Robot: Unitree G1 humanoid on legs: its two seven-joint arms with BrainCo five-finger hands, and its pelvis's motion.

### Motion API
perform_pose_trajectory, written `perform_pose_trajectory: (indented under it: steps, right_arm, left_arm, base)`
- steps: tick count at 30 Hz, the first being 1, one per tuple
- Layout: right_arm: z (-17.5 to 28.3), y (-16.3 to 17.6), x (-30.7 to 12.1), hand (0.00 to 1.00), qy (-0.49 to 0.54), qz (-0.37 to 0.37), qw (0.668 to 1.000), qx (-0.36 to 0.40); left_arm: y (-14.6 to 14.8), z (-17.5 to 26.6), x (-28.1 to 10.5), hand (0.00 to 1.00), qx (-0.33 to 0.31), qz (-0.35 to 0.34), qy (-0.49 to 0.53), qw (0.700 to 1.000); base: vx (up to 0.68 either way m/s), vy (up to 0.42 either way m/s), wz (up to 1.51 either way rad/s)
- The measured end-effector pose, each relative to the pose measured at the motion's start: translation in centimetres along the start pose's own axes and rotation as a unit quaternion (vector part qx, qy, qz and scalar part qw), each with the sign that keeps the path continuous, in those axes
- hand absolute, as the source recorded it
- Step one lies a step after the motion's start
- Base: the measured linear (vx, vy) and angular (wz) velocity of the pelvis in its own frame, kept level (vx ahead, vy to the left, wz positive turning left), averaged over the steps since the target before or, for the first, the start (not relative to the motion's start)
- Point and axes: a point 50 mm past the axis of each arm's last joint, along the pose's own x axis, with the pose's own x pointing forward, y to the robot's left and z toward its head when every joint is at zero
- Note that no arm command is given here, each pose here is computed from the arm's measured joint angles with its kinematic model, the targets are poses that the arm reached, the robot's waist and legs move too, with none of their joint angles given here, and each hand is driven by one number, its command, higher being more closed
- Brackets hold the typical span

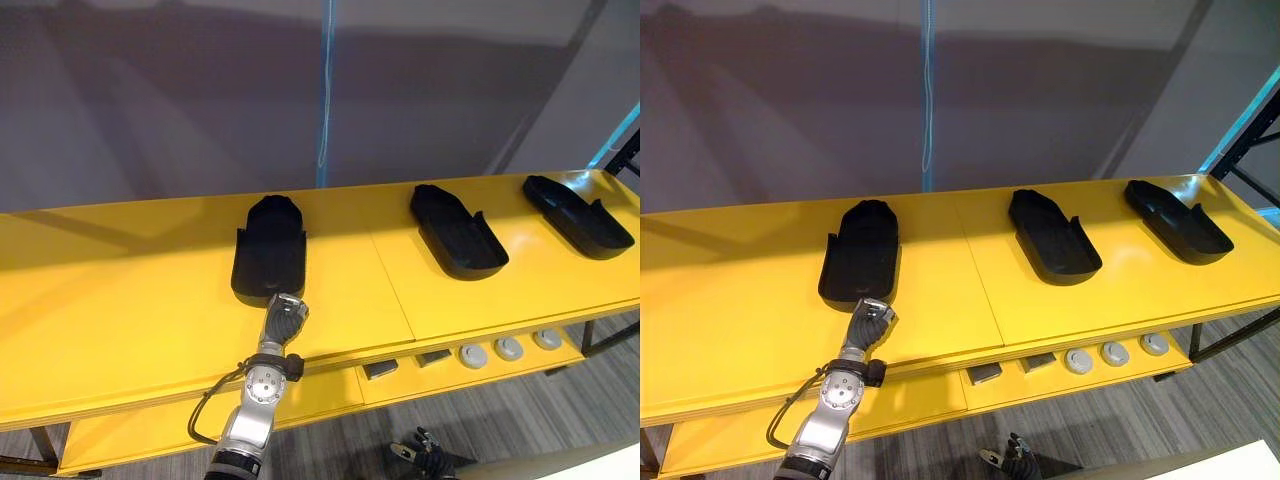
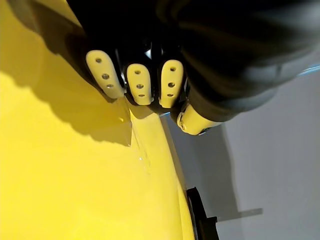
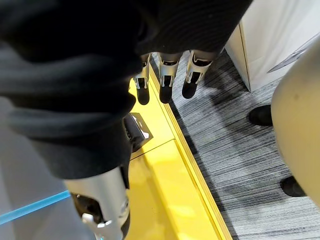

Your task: Walk over and take plastic housings, then place them on the shelf

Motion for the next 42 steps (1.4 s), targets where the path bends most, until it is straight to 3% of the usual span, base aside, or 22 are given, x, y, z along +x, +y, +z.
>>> perform_pose_trajectory:
  steps: [9,14,18,24,28,31,35,36,42]
  right_arm:
    - [0.1,0.1,0.2,0.0,0.002,0.002,1.0,-0.001]
    - [-0.2,-0.2,0.1,0.0,0.006,-0.002,1.0,-0.003]
    - [-0.3,-0.4,0.0,0.0,0.009,-0.004,1.0,-0.004]
    - [-0.7,-0.7,0.0,0.0,0.021,-0.007,1.0,-0.009]
    - [-0.6,-0.7,0.1,0.0,0.019,-0.006,1.0,-0.014]
    - [-0.4,-0.4,0.1,0.0,0.016,-0.003,1.0,-0.015]
    - [0.2,0.0,0.2,0.0,0.001,0.002,1.0,-0.012]
    - [0.2,0.1,0.2,0.0,0.0,0.002,1.0,-0.011]
    - [1.3,0.4,0.3,0.0,-0.02,0.007,1.0,-0.012]
  left_arm:
    - [0.5,0.6,-0.1,1.0,-0.023,0.01,-0.01,1.0]
    - [2.2,4.5,-1.4,1.0,-0.061,0.044,-0.096,0.993]
    - [5.5,7.6,-3.5,1.0,-0.09,0.106,-0.18,0.974]
    - [11.8,8.4,-7.3,1.0,-0.115,0.237,-0.227,0.938]
    - [16.1,6.0,-10.7,1.0,-0.09,0.347,-0.181,0.916]
    - [17.8,4.2,-12.7,1.0,-0.071,0.4,-0.134,0.904]
    - [18.1,-0.4,-14.9,1.0,-0.097,0.442,-0.024,0.891]
    - [18.0,-1.2,-15.2,0.0,-0.101,0.445,-0.003,0.89]
    - [14.3,-9.9,-18.3,0.0,-0.156,0.403,0.226,0.873]
  base:
    - [-0.02,-0.013,0.01]
    - [-0.04,-0.029,0.1]
    - [-0.02,-0.033,0.1]
    - [-0.01,-0.033,0.23]
    - [0.01,-0.015,0.17]
    - [0.01,-0.013,0.15]
    - [0.0,-0.003,0.02]
    - [0.0,0.0,0.0]
    - [0.0,-0.004,-0.01]
